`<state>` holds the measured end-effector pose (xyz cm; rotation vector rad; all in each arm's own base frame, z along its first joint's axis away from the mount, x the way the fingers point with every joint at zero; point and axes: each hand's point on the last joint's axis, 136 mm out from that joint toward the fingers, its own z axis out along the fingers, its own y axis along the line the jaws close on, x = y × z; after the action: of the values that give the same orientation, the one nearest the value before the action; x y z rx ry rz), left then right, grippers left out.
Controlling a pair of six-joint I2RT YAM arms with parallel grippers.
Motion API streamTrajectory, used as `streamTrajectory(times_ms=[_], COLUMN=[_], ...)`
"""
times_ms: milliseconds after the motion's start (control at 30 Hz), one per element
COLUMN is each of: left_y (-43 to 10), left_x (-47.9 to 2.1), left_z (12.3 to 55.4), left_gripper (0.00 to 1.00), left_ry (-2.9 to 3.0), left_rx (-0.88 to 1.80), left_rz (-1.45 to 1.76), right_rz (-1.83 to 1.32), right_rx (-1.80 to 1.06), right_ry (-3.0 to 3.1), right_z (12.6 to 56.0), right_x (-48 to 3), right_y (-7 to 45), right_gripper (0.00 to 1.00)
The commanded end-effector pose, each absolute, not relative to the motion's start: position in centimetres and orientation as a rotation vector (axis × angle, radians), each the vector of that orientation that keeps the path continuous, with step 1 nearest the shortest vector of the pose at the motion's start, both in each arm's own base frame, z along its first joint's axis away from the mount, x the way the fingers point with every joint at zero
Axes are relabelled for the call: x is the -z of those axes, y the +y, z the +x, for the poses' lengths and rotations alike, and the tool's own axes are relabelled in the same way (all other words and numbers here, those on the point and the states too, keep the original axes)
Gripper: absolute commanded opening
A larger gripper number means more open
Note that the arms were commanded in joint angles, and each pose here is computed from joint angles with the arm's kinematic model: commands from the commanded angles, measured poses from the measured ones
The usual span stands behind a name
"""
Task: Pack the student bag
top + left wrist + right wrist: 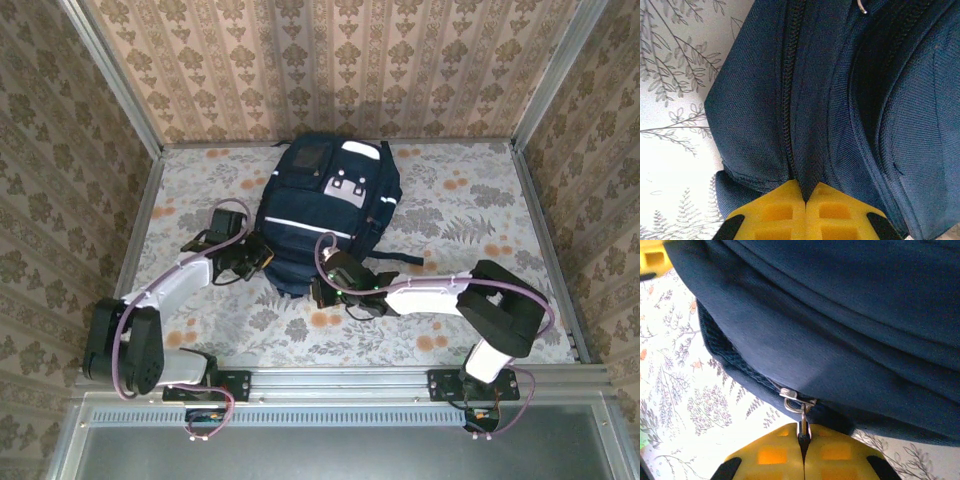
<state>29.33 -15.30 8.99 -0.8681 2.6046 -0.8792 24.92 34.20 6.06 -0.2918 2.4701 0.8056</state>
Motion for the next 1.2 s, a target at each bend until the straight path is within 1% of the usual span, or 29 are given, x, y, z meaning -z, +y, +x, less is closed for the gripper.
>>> streamTrajectory(times_ms=[0, 167, 400, 567, 600, 633, 733, 767, 800, 867, 933, 1167], left_y=[-13.2, -12.5, -11.9, -11.9, -12.0, -12.0, -12.3, -12.5, -12.7, -13.2, -13.8, -17.0], left_x=[-11.0, -11.5, -11.5, -11.6, -11.6, -11.6, -11.6, -11.7, -11.8, -12.0, -12.4, -12.3], left_z=[30.5, 30.4, 30.2, 30.0, 30.0, 29.9, 29.2, 28.9, 28.5, 27.7, 27.0, 25.5], left_gripper=[0.0, 0.0, 0.0, 0.0, 0.02, 0.08, 0.38, 0.45, 0.49, 0.54, 0.56, 0.57], left_ry=[2.526, 2.508, 2.503, 2.508, 2.512, 2.518, 2.534, 2.533, 2.533, 2.524, 2.516, 2.539], left_rx=[0.824, 0.829, 0.831, 0.838, 0.84, 0.843, 0.873, 0.9, 0.92, 0.963, 0.984, 0.999], left_rz=[-0.862, -0.863, -0.879, -0.862, -0.855, -0.843, -0.848, -0.863, -0.883, -0.923, -0.946, -0.963], right_rz=[-0.317, -0.301, -0.196, -0.191, -0.196, -0.201, -0.22, -0.225, -0.229, -0.243, -0.248, -0.242], right_rx=[-0.647, -0.598, -0.555, -0.609, -0.624, -0.646, -0.731, -0.75, -0.759, -0.774, -0.781, -0.797], right_ry=[2.555, 2.564, 2.574, 2.544, 2.54, 2.537, 2.524, 2.522, 2.52, 2.514, 2.512, 2.505], right_z=[23.7, 23.6, 24.7, 25.1, 25.1, 25.0, 24.8, 24.7, 24.6, 24.5, 24.4, 24.6], right_x=[-3.8, -3.2, -2.3, -2.9, -3.0, -3.1, -3.7, -3.8, -3.9, -4.1, -4.1, -4.2], right_y=[30.7, 28.5, 24.9, 25.2, 25.4, 25.7, 26.9, 27.2, 27.4, 28.0, 28.3, 28.8], right_gripper=[0.0, 0.0, 0.0, 0.0, 0.0, 0.0, 0.0, 0.0, 0.0, 0.0, 0.0, 0.0])
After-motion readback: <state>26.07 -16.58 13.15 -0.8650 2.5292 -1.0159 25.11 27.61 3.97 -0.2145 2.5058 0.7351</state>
